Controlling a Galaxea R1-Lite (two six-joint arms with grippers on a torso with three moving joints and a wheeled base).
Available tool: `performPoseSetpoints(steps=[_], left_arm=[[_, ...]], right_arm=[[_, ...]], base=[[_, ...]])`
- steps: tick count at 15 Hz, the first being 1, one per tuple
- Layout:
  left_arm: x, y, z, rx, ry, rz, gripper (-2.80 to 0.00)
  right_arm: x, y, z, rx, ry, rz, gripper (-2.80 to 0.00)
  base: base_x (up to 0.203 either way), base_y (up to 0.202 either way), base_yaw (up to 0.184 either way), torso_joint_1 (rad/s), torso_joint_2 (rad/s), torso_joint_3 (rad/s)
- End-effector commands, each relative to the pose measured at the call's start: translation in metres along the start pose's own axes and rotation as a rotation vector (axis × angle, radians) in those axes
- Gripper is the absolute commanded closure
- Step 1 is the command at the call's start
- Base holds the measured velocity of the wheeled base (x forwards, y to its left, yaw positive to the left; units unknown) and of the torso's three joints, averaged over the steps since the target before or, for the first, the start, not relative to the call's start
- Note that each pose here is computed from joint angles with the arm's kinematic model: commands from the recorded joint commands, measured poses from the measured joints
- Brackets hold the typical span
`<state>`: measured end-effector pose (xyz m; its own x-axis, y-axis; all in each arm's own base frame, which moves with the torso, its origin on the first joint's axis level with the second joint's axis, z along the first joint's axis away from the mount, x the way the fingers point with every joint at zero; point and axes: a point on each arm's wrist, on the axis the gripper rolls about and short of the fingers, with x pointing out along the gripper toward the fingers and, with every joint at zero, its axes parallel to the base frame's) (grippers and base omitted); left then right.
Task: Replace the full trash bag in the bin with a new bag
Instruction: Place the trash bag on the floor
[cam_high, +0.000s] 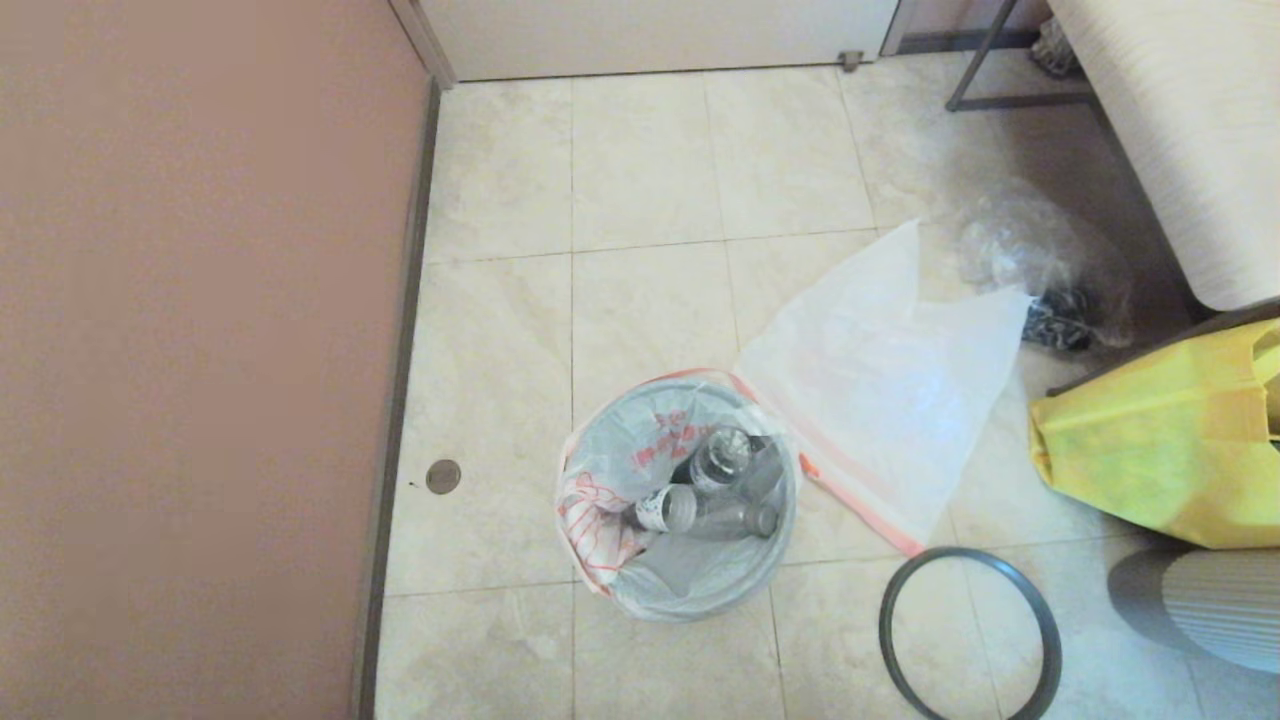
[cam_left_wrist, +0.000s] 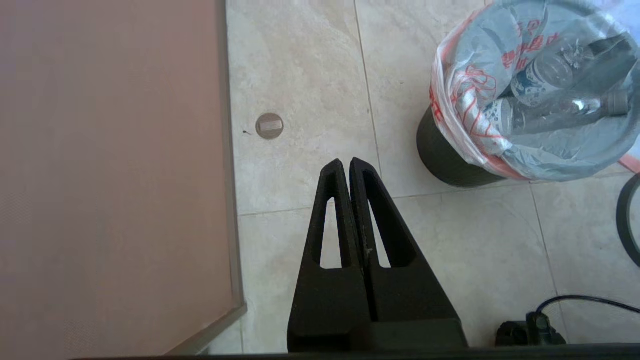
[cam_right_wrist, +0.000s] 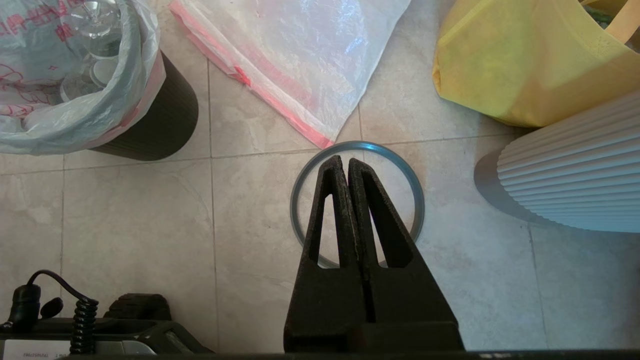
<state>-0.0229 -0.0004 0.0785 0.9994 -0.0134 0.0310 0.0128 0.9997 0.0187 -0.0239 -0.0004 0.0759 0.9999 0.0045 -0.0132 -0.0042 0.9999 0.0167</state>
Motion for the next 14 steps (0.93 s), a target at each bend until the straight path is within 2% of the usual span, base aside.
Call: performPoseSetpoints(steps=[1, 3, 5, 7, 10, 14], left_arm=[[-0.001, 0.0, 0.003, 0.004, -0.009, -0.003, 0.0], [-0.003, 0.0, 0.03, -0.001, -0.036, -0.016, 0.0], [0.007, -0.001, 0.059, -0.006, 0.048, -0.088, 0.0], [0.028, -0.002, 0.077, -0.005, 0.174, -0.196, 0.0], [0.073, -0.004, 0.088, 0.027, 0.379, -0.318, 0.0], [0.14, -0.009, 0.074, 0.013, 0.66, -0.43, 0.0]], right_arm=[[0.0, 0.0, 0.0, 0.0, 0.002, 0.0, 0.0], [0.0, 0.0, 0.0, 0.0, 0.002, 0.0, 0.0], [0.0, 0.0, 0.0, 0.0, 0.002, 0.0, 0.0], [0.0, 0.0, 0.0, 0.0, 0.002, 0.0, 0.0], [0.0, 0.0, 0.0, 0.0, 0.002, 0.0, 0.0], [0.0, 0.0, 0.0, 0.0, 0.002, 0.0, 0.0]], base=[[0.0, 0.0, 0.0, 0.0, 0.0, 0.0], [0.0, 0.0, 0.0, 0.0, 0.0, 0.0], [0.0, 0.0, 0.0, 0.0, 0.0, 0.0], [0.0, 0.0, 0.0, 0.0, 0.0, 0.0], [0.0, 0.0, 0.0, 0.0, 0.0, 0.0], [0.0, 0.0, 0.0, 0.0, 0.0, 0.0]])
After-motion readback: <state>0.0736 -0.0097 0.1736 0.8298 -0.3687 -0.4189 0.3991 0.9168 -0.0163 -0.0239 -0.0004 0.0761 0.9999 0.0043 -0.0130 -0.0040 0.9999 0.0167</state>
